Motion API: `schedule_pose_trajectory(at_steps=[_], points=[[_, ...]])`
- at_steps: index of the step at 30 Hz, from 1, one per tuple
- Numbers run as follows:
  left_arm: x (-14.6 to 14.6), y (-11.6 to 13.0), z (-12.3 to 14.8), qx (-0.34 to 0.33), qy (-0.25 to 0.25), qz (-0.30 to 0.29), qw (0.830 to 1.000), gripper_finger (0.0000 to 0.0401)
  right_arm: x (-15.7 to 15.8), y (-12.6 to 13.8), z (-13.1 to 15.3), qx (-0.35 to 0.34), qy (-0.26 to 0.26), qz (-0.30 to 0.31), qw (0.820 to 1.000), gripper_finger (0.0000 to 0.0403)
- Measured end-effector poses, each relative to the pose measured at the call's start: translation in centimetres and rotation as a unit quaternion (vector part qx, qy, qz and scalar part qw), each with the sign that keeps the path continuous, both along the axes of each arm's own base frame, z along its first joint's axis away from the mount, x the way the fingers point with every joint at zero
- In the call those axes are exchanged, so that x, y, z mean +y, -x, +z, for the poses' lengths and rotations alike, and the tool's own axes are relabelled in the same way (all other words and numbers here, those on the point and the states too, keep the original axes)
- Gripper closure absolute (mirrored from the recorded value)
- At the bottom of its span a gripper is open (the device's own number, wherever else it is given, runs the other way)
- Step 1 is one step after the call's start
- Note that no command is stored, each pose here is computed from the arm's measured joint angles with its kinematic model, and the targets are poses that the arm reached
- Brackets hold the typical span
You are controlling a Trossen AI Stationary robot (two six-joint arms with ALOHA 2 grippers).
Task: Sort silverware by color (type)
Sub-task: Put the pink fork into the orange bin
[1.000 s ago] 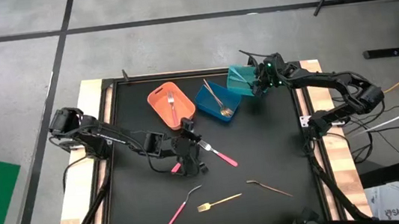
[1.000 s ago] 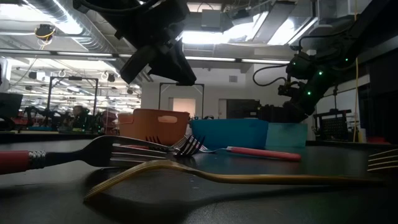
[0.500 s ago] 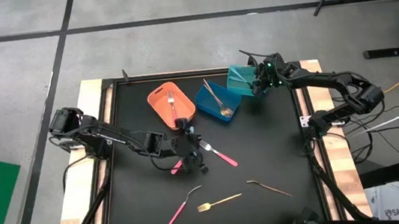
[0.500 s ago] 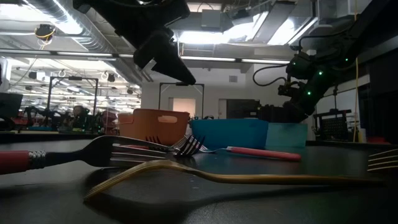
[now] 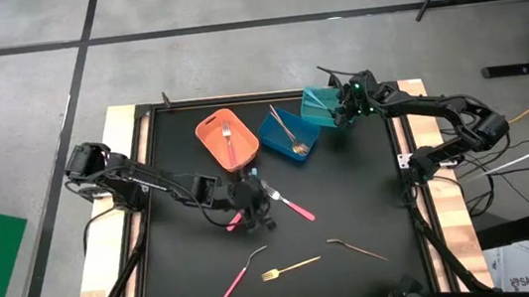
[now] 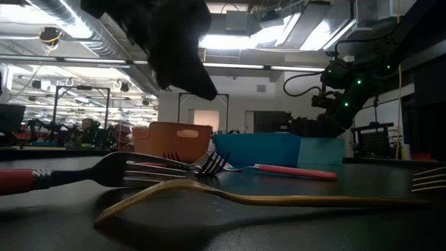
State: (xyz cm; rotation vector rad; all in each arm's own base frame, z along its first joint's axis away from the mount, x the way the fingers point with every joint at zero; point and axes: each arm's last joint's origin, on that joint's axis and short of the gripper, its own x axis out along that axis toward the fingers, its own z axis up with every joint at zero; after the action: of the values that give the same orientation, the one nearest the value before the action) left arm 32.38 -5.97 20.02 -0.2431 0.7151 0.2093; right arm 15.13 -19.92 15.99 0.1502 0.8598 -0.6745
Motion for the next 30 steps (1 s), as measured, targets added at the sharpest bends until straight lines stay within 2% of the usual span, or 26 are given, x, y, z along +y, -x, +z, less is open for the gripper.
schedule_pose_trajectory(at_steps=[5,12,20,30], points=[[-0.7,0.6,-0.5,0.043,0.135,0.024,0.99,0.0355,0.0,0.0,0.0,0.0,0.0,0.0,1.0,0.0278],[-3.0,1.7,-1.0,0.1,0.255,0.066,0.959,0.0355,0.0,0.0,0.0,0.0,0.0,0.0,1.0,0.0278],[-6.4,2.9,-1.0,0.121,0.32,0.105,0.934,0.0355,0.0,0.0,0.0,0.0,0.0,0.0,1.0,0.0278],[-9.4,4.9,-1.4,0.152,0.342,0.154,0.914,0.0355,0.0,0.0,0.0,-0.001,-0.001,-0.001,1.0,0.0278]])
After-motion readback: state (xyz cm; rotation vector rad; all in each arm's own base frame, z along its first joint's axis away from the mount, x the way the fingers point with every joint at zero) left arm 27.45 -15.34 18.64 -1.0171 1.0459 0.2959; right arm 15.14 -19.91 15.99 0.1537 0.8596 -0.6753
